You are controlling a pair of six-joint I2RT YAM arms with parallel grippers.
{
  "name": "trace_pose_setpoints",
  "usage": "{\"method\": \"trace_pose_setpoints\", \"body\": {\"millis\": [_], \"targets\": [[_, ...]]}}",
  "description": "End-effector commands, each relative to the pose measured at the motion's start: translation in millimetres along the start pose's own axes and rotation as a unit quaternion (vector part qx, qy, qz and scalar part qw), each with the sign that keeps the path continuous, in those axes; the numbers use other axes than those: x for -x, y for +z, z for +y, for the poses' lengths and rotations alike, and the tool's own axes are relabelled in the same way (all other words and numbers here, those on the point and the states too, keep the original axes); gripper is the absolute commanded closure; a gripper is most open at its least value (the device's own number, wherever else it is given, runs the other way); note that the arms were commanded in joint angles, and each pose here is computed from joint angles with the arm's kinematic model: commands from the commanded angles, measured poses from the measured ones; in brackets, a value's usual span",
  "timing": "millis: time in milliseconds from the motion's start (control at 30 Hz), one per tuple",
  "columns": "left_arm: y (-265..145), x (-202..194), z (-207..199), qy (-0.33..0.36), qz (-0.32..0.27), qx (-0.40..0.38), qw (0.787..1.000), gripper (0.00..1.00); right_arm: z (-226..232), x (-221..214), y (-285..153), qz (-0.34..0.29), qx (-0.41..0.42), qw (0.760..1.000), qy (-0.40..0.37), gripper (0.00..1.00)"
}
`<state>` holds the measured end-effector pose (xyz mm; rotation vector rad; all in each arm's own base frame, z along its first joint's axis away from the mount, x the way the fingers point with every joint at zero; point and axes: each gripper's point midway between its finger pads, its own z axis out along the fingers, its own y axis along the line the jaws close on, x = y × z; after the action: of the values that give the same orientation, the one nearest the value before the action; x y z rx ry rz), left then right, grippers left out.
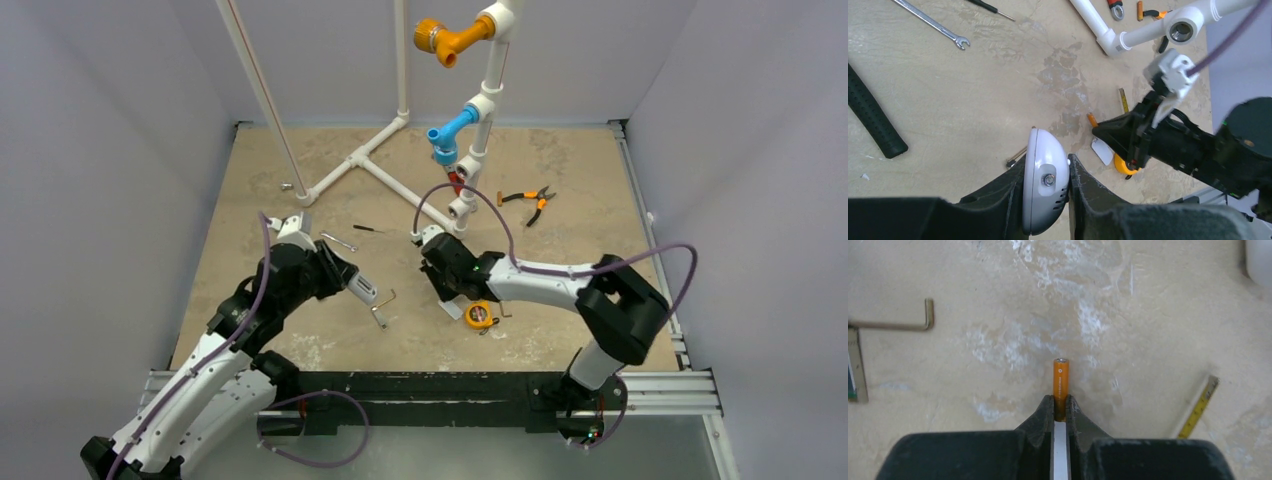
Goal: Load the batteries into the remote control
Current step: Pick up the battery from the center of the board, then load the battery into the remote control.
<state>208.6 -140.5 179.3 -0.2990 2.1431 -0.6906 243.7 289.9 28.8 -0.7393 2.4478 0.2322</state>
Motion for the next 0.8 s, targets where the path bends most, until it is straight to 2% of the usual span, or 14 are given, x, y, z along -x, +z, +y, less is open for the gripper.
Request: {"method": "trace_pose_setpoints", "body": {"millis": [0, 133, 300, 367, 433, 533, 700, 767], "targets": [[4, 12, -19, 0.002, -0.021, -0.043, 0.999, 1.00, 3, 40, -47, -0.133, 0.038, 0.990, -0.024, 1.00], [2, 15, -30, 0.012, -0.048, -0.093, 0.994, 1.00, 3, 42, -91, -0.235, 0.082, 0.968, -0.033, 1.00], [-4, 19, -68, 0.040, -0.053, -0.194, 0.979, 1.00, -3, 56, -137, -0.333, 0.103, 0.937, -0.017, 1.00], [-17, 23, -94, 0.055, -0.066, -0.268, 0.960, 1.00, -4, 66, -159, -0.363, 0.109, 0.925, -0.015, 1.00], [-31, 27, -109, 0.066, -0.091, -0.323, 0.940, 1.00, -4, 82, -191, -0.413, 0.117, 0.903, -0.027, 1.00], [-51, 33, -124, 0.091, -0.122, -0.377, 0.914, 1.00, -1, 93, -224, -0.468, 0.126, 0.870, -0.090, 1.00], [-75, 28, -151, 0.140, -0.116, -0.459, 0.870, 1.00, 2, 94, -254, -0.497, 0.138, 0.847, -0.129, 1.00], [-77, 25, -155, 0.148, -0.109, -0.475, 0.860, 1.00, 1, 94, -263, -0.517, 0.141, 0.835, -0.123, 1.00]]}}
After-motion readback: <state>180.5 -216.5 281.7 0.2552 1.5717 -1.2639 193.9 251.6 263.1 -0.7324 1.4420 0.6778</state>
